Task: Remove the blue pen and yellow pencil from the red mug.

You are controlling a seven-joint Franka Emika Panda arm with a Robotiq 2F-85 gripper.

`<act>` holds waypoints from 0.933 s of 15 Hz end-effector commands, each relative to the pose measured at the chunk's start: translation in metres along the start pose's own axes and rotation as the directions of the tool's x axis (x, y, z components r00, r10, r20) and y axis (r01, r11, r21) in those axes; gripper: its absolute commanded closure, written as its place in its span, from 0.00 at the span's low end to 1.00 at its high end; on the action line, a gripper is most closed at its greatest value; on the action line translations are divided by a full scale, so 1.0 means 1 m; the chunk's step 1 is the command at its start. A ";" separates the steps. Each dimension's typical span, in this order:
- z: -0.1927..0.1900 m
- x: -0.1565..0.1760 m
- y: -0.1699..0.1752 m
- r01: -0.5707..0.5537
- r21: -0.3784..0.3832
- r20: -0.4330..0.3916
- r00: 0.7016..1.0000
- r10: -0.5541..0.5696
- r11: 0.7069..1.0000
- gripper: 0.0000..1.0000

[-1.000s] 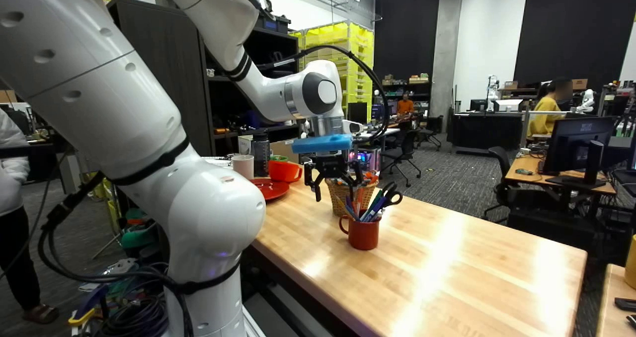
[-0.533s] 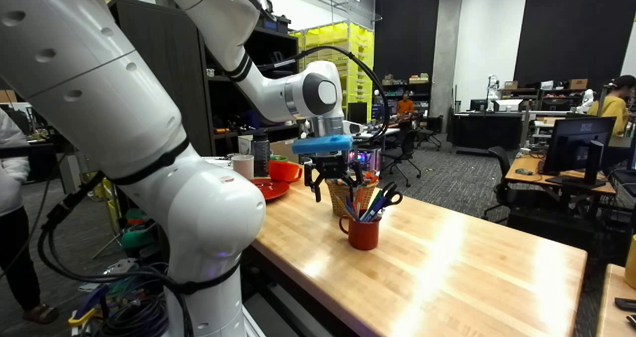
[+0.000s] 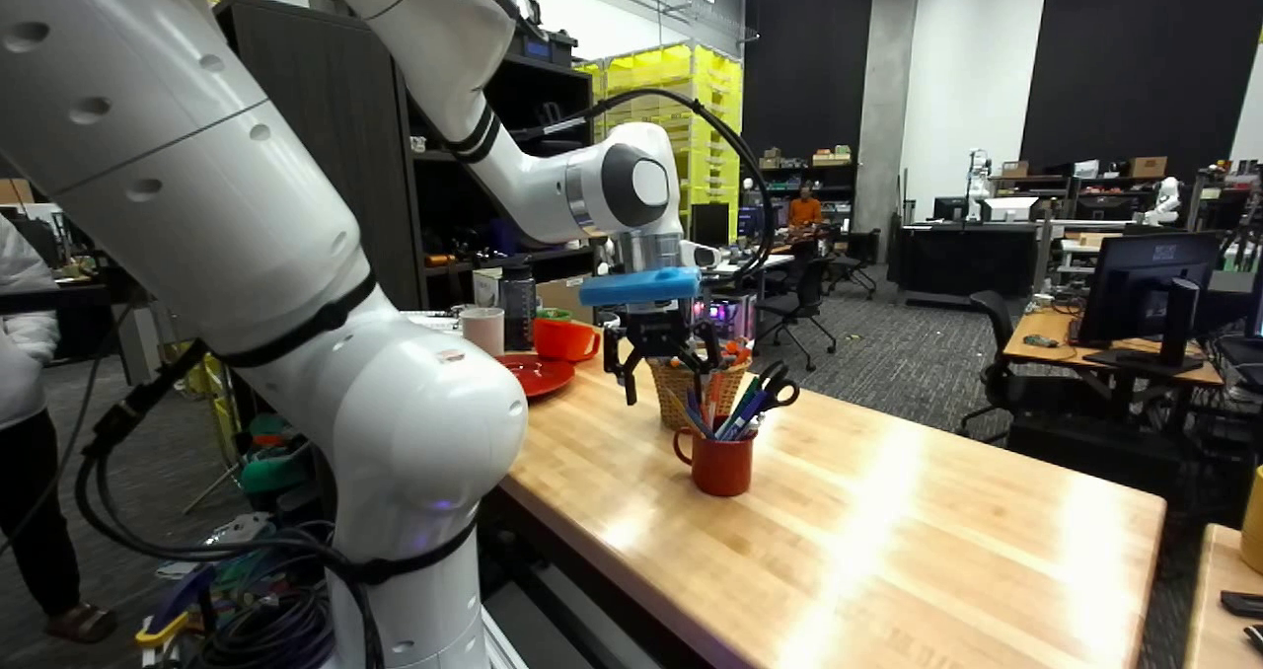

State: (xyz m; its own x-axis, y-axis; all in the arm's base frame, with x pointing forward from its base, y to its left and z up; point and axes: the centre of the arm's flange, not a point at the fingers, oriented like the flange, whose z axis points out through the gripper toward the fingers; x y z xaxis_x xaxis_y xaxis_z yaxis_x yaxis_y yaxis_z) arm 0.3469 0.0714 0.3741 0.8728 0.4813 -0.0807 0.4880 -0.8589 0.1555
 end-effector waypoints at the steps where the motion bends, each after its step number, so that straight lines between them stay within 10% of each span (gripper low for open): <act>1: -0.004 -0.004 -0.002 0.000 -0.030 0.013 1.000 0.000 1.000 0.27; 10: -0.009 0.001 -0.007 0.017 -0.051 -0.006 1.000 -0.018 0.999 0.95; 14: -0.014 0.001 -0.006 0.023 -0.069 -0.015 1.000 -0.024 0.997 0.97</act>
State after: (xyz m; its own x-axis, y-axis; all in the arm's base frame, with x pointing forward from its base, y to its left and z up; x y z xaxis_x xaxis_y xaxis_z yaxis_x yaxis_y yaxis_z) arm 0.3479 0.0780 0.3800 0.8597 0.5049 -0.0772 0.5100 -0.8401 0.1848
